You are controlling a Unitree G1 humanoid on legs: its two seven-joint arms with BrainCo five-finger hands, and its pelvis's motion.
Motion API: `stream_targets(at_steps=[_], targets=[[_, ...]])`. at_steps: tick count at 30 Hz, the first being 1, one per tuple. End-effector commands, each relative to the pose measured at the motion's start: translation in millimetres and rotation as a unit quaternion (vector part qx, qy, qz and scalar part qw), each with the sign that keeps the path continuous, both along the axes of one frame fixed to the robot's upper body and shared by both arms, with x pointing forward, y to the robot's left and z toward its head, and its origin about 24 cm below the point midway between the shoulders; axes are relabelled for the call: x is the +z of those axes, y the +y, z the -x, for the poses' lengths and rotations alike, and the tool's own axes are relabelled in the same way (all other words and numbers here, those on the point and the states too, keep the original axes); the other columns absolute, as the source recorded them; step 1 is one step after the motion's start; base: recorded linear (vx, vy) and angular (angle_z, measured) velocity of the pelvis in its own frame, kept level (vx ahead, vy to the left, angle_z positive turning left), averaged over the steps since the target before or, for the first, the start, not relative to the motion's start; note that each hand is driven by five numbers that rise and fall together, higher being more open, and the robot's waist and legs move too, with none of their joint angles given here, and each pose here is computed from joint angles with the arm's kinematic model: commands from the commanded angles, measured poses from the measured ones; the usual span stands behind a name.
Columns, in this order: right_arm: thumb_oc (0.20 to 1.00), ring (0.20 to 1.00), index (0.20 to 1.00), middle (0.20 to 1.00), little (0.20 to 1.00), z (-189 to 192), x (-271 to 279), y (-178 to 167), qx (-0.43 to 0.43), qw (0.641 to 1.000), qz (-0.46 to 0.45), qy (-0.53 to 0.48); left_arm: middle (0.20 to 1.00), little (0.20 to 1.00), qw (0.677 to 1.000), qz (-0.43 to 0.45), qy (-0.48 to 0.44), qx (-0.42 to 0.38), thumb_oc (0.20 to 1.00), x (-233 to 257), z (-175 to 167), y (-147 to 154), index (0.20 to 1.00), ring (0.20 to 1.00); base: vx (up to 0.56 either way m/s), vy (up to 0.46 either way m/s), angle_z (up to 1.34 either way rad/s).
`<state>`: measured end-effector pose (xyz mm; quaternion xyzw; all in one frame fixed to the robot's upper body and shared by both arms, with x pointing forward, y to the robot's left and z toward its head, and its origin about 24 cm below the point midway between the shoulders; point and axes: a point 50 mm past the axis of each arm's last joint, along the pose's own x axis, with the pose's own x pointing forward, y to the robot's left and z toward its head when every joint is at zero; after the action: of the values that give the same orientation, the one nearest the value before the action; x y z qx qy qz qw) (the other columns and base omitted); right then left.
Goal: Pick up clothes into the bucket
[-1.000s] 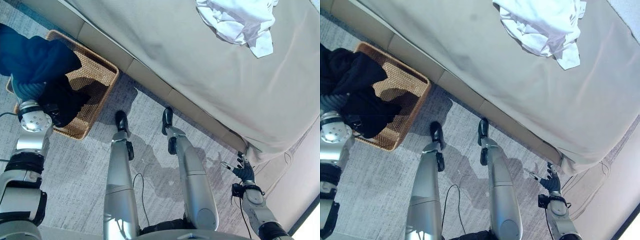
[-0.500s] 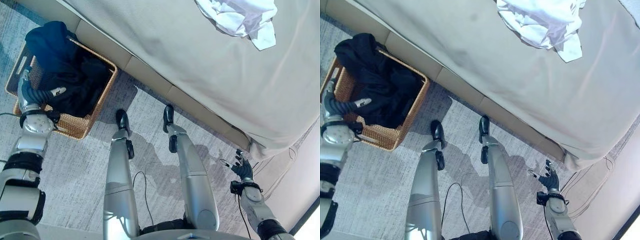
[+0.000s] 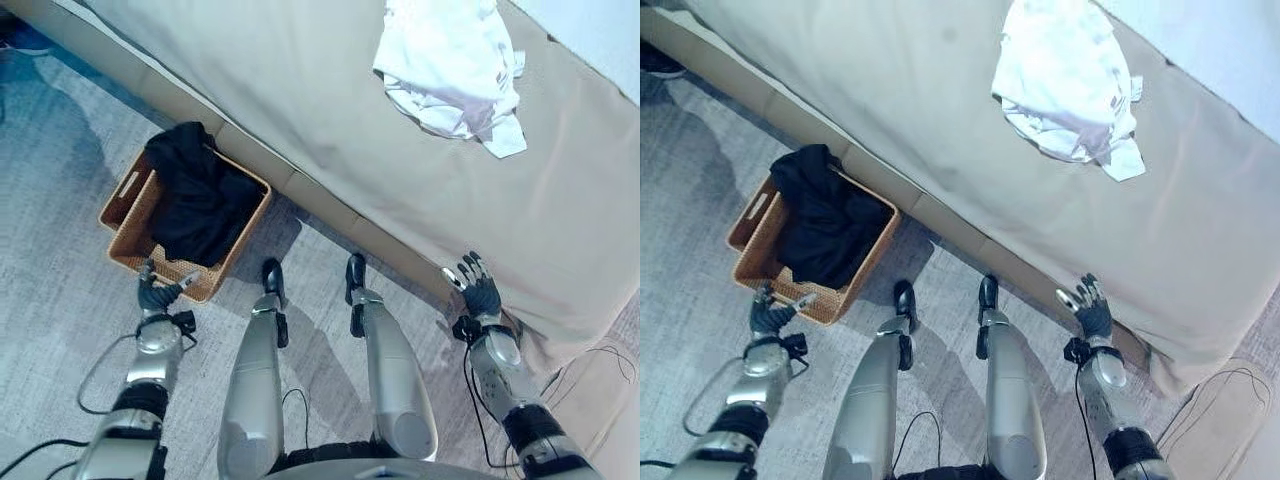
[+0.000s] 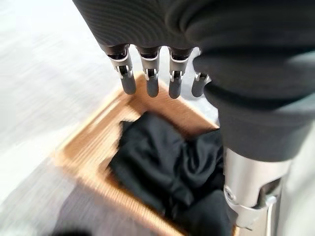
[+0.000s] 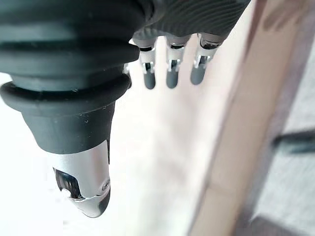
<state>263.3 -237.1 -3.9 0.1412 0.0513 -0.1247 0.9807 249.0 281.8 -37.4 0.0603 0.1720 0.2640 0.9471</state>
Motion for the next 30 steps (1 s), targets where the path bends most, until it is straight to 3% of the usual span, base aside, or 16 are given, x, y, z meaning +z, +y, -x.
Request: stream_targets(at_steps=[1, 2, 5, 6, 9, 10, 12, 16, 25, 30], targets=[[1.000, 1.000, 1.000, 1.000, 1.000, -4, 32, -20, -0.025, 0.997, 0.007, -0.077, 1.000, 1.000, 0.999, 0.005, -0.003, -0.046, 1.000, -7, 3, -18, 1.000, 1.000, 0.08, -0.153, 0.32], [1.000, 1.000, 1.000, 1.000, 1.000, -11, 47, -18, -0.022, 0.994, 0.019, -0.107, 1.000, 1.000, 0.997, 0.006, 0.023, -0.080, 1.000, -21, 11, -35, 1.000, 1.000, 0.05, -0.113, 0.27], [1.000, 1.000, 1.000, 1.000, 1.000, -17, 62, -18, -0.025, 0.990, 0.037, -0.133, 1.000, 1.000, 0.991, -0.011, 0.046, -0.121, 1.000, -29, 17, -50, 1.000, 1.000, 0.04, -0.094, 0.18], [1.000, 1.000, 1.000, 1.000, 1.000, -21, 81, -21, -0.035, 0.983, 0.079, -0.162, 1.000, 1.000, 0.983, -0.044, 0.058, -0.171, 1.000, -32, 21, -61, 1.000, 1.000, 0.06, -0.132, 0.11], [1.000, 1.000, 1.000, 1.000, 1.000, -29, 114, -33, -0.079, 0.959, 0.190, -0.193, 1.000, 1.000, 0.969, -0.066, 0.088, -0.219, 1.000, -43, 35, -70, 1.000, 1.000, 0.06, -0.082, 0.23], [1.000, 1.000, 1.000, 1.000, 1.000, -29, 114, -33, -0.079, 0.959, 0.190, -0.193, 1.000, 1.000, 0.969, -0.066, 0.088, -0.219, 1.000, -43, 35, -70, 1.000, 1.000, 0.04, -0.052, 0.19], [1.000, 1.000, 1.000, 1.000, 1.000, -36, 144, -56, -0.132, 0.911, 0.344, -0.186, 1.000, 1.000, 0.958, -0.085, 0.104, -0.254, 1.000, -49, 46, -77, 1.000, 1.000, 0.06, -0.066, 0.18], [1.000, 1.000, 1.000, 1.000, 1.000, -44, 178, -86, -0.204, 0.829, 0.496, -0.157, 1.000, 1.000, 0.942, -0.100, 0.122, -0.294, 1.000, -56, 60, -85, 1.000, 1.000, 0.06, -0.030, 0.17], [1.000, 1.000, 1.000, 1.000, 1.000, -41, 251, -141, -0.360, 0.686, 0.622, -0.110, 1.000, 1.000, 0.954, -0.082, 0.127, -0.259, 1.000, -61, 64, -88, 1.000, 1.000, 0.02, -0.023, 0.06], [1.000, 1.000, 1.000, 1.000, 1.000, -45, 291, -146, -0.384, 0.642, 0.655, -0.102, 1.000, 1.000, 0.961, -0.068, 0.117, -0.243, 1.000, -60, 62, -91, 1.000, 1.000, -0.01, -0.023, 0.05]])
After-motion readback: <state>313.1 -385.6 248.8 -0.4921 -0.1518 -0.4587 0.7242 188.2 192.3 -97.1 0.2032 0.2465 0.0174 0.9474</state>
